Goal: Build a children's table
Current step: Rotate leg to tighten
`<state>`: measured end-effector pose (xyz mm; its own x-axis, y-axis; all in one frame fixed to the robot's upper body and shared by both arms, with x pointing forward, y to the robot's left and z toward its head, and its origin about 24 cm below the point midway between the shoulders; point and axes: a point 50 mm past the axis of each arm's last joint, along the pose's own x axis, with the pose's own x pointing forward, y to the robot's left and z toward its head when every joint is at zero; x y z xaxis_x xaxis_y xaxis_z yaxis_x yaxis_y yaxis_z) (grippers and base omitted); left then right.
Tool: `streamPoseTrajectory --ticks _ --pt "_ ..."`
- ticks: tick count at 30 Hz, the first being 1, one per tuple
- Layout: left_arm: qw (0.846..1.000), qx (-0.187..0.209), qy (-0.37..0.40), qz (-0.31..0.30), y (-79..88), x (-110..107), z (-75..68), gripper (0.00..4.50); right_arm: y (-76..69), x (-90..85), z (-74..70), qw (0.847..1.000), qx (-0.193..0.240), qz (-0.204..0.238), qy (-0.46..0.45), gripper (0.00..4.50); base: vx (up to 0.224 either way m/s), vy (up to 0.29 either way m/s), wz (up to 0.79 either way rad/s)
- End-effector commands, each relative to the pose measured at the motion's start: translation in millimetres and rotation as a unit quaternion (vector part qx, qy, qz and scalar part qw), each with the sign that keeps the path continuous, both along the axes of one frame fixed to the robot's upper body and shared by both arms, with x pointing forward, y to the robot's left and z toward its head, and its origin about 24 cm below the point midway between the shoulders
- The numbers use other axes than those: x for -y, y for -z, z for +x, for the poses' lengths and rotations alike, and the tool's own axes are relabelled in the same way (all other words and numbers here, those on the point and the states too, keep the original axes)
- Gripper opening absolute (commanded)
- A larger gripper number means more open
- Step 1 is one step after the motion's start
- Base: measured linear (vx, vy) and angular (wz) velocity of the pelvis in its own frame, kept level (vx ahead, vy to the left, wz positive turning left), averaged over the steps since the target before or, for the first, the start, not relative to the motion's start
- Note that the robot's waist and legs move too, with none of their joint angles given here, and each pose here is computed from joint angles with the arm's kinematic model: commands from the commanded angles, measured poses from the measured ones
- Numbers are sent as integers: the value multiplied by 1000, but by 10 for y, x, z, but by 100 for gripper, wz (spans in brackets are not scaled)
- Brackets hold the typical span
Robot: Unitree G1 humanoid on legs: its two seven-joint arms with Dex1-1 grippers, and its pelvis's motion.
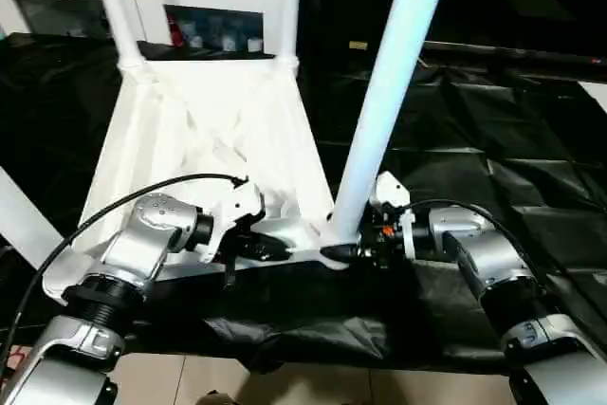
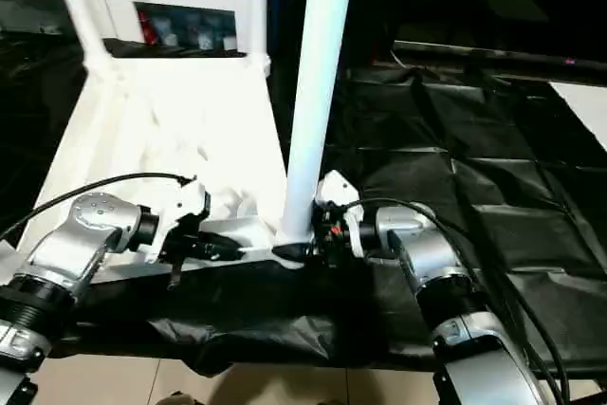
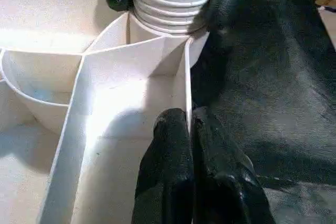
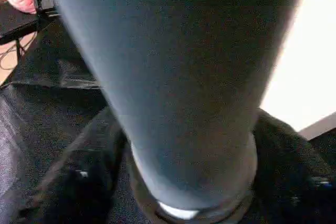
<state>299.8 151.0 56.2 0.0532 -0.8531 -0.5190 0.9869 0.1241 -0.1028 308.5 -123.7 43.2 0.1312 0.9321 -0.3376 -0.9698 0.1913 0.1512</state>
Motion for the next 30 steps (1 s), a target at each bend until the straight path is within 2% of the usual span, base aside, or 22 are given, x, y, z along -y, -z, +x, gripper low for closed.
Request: streamPoseTrajectory --ticks 1,5,9,12,13,19,20,21,23,25,26,30 --pt "999 -1 46 -21 -28 178 -23 0 10 -127 -73 999 -16 6 -42 295 0 0 0" --pt "999 12 25 -19 -11 177 6 0 25 -157 -86 999 -22 16 -26 285 0 0 0" --pt "998 37 -43 -18 18 221 111 0 82 -190 -16 998 -9 18 51 277 0 0 0" --pt "995 49 -84 -27 19 316 166 0 163 -215 145 984 7 -3 181 276 0 0 0" --pt "993 52 -100 -28 27 386 181 0 196 -249 201 972 12 -7 235 276 -52 -1 -7" --pt "990 61 -122 -30 54 690 205 0 254 -533 241 953 9 -18 301 275 -9 0 -1" --pt "990 61 -122 -30 54 691 205 0 254 -534 241 953 9 -19 302 275 0 0 0" --pt "990 62 -121 -32 63 790 194 0 260 -653 221 956 15 -17 293 345 0 0 0" --pt "990 60 -117 -39 62 844 178 0 254 -712 213 958 16 -11 286 345 0 0 0" --pt "991 60 -114 -40 61 841 171 0 245 -705 220 959 24 -13 284 364 0 0 0" --pt "991 60 -111 -41 59 829 165 0 234 -685 231 958 32 -14 284 389 0 0 0" --pt "994 59 -77 -45 44 717 119 0 137 -559 256 966 55 11 252 391 0 0 0"
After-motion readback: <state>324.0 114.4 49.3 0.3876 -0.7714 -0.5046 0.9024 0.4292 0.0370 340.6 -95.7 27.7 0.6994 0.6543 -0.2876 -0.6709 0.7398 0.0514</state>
